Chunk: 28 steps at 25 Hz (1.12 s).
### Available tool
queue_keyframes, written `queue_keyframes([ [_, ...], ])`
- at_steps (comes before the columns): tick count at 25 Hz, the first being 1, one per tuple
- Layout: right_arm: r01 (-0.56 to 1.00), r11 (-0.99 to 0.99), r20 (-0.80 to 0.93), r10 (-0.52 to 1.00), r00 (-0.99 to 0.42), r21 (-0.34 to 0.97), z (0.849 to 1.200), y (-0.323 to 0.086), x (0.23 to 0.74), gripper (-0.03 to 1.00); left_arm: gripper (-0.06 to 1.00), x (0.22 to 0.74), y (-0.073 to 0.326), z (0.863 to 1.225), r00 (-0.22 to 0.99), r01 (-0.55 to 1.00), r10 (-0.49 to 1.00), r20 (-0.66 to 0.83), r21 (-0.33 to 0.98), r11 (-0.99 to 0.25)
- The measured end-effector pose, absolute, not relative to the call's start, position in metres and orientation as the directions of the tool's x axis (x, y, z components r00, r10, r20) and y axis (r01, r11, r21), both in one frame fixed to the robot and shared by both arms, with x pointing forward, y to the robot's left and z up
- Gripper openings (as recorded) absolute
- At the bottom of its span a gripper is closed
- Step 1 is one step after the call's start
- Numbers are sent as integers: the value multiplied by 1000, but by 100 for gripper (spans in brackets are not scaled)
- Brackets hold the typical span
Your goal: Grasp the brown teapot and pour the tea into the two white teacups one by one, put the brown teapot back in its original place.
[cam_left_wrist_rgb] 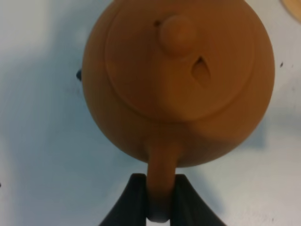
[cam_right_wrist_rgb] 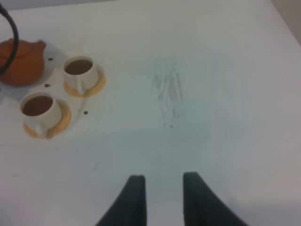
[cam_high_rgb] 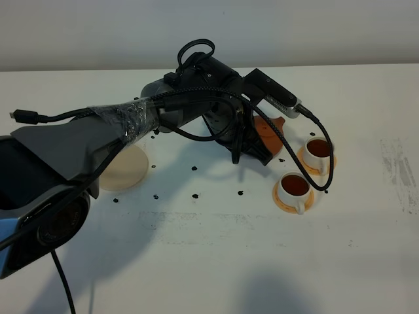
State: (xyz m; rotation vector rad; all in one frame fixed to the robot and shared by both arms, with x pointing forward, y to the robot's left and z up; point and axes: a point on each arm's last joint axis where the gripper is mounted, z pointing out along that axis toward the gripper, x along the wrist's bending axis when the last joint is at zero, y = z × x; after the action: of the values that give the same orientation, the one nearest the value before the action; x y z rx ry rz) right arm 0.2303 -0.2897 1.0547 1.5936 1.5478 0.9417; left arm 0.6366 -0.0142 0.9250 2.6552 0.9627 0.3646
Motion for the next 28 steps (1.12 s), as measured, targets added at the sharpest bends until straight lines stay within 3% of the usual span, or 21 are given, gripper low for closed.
queue_keyframes([
  [9, 480, -28, 23, 1000, 16, 877, 1055, -290, 230, 22, 9, 624, 9, 951, 728, 588, 672, 137, 378, -715],
  [15, 480, -28, 23, 1000, 16, 877, 1055, -290, 230, 22, 9, 605, 71, 975, 642, 657, 757, 124, 420, -626],
  [22, 480, -28, 23, 1000, 16, 877, 1055, -290, 230, 22, 9, 579, 142, 970, 507, 789, 858, 85, 355, -502],
  [28, 480, -28, 23, 1000, 16, 877, 1055, -290, 230, 22, 9, 559, 178, 971, 431, 832, 900, 63, 359, -424],
])
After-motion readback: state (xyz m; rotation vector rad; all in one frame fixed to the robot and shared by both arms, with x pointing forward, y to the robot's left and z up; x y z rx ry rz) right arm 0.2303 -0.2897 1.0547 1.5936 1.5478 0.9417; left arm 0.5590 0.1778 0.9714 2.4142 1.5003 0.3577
